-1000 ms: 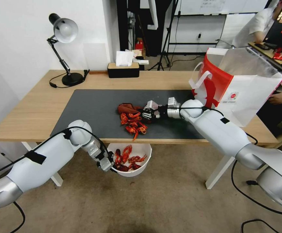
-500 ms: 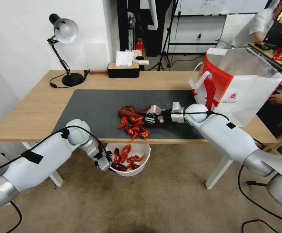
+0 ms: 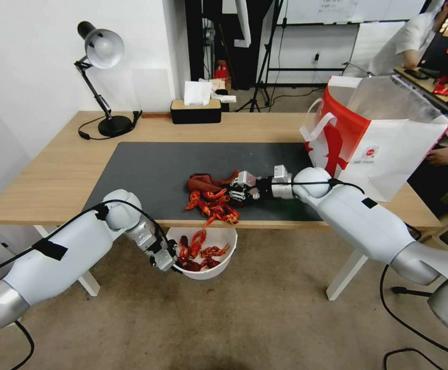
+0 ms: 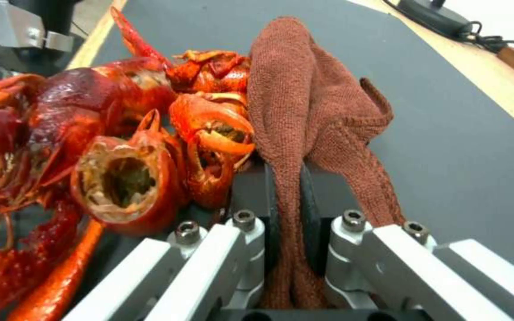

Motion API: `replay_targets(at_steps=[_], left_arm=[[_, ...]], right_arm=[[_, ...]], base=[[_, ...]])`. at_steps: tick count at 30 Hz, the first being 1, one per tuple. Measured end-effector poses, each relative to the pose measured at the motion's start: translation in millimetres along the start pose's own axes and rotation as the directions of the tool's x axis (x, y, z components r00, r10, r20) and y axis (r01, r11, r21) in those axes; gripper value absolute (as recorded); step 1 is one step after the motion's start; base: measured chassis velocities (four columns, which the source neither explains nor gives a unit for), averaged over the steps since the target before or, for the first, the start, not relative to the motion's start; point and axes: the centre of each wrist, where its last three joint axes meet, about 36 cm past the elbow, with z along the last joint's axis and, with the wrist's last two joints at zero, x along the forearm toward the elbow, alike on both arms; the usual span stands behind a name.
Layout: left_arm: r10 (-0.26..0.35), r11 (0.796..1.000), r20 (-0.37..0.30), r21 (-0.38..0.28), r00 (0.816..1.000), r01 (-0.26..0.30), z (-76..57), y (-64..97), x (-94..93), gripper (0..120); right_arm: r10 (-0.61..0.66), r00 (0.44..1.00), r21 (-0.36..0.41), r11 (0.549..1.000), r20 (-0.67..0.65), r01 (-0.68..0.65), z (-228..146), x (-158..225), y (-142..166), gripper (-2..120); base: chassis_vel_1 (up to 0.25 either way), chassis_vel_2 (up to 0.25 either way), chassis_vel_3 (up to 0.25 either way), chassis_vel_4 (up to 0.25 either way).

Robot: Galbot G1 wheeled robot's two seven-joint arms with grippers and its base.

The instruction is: Sweep shrimp from table into container with towel, then put container into takeout bag.

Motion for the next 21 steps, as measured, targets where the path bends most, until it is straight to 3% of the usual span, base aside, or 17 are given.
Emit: replay_targets(at_steps=[11, 21], left_arm=[[-0.004, 1.000, 0.005, -0.004, 1.000, 0.004, -1.1, 2.6, -1.1, 0], [-0.001, 0.999, 0.040, -0.037, 0.999, 0.002, -17.4, 6.2, -7.4, 0]], right_arm=[[0.007, 1.000, -0.012, 1.000, 0.019, -0.007, 1, 1, 12, 7], [0.011, 1.000, -0.015, 1.000, 0.019, -0.011, 1, 0, 13, 7]], base=[[0.000, 0.000, 0.000, 0.000], [0.000, 0.000, 0.000, 0.000]])
